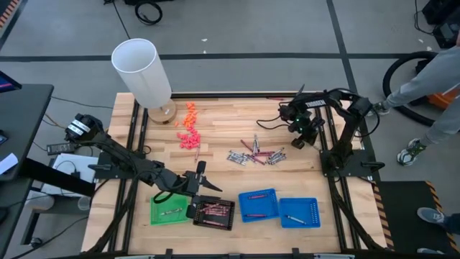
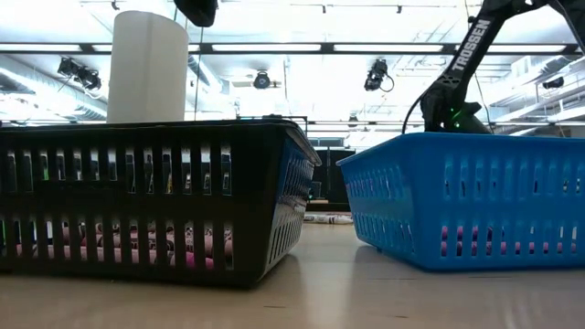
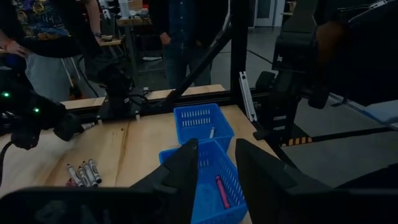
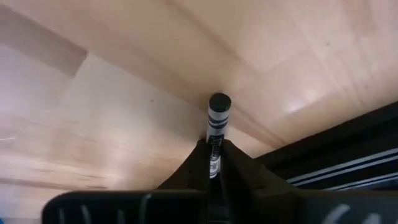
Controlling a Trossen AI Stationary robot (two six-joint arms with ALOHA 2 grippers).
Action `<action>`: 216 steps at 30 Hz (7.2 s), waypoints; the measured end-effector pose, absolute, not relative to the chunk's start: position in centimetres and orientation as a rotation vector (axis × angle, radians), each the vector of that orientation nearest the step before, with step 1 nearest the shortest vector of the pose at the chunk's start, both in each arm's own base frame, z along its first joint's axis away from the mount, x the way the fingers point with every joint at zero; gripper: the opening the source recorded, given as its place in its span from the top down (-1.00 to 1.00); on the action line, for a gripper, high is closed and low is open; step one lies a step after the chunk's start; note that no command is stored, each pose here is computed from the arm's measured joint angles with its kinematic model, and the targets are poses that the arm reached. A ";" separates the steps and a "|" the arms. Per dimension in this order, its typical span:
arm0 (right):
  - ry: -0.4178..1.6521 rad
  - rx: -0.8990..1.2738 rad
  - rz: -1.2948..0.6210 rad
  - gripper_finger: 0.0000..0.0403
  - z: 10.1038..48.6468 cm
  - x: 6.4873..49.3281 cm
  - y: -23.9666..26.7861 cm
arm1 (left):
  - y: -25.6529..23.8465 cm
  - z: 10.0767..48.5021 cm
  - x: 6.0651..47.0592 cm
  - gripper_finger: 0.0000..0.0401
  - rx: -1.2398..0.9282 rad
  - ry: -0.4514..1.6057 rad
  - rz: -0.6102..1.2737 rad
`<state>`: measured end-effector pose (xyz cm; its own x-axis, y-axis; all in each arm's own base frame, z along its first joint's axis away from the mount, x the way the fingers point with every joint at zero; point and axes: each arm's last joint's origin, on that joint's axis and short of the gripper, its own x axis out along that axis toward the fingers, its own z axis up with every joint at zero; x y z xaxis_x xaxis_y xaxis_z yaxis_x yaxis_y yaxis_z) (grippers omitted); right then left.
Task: Sort crayons
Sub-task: Put the black crayon into the right blue bin, then put the pink crayon into the black bin
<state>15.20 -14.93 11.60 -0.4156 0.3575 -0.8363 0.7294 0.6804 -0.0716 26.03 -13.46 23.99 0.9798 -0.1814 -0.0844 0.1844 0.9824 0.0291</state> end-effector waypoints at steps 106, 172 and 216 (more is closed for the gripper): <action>1.666 0.487 -0.129 0.81 17.3 18.4 17.5 | -13.4 24.0 26.0 0.41 -0.058 0.090 -0.179; 0.827 0.083 -0.339 0.62 14.2 20.4 6.8 | -7.9 21.7 27.6 0.41 -0.203 0.292 0.183; 0.580 0.063 -0.423 0.62 15.5 21.6 7.2 | -3.0 16.6 23.6 0.41 -0.423 0.727 0.840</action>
<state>21.57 7.16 15.46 0.7531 -0.3698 -0.5441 0.4049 0.9124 -0.0597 23.56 -2.96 16.61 0.4523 0.5197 -0.7248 -0.7922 0.6074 -0.0589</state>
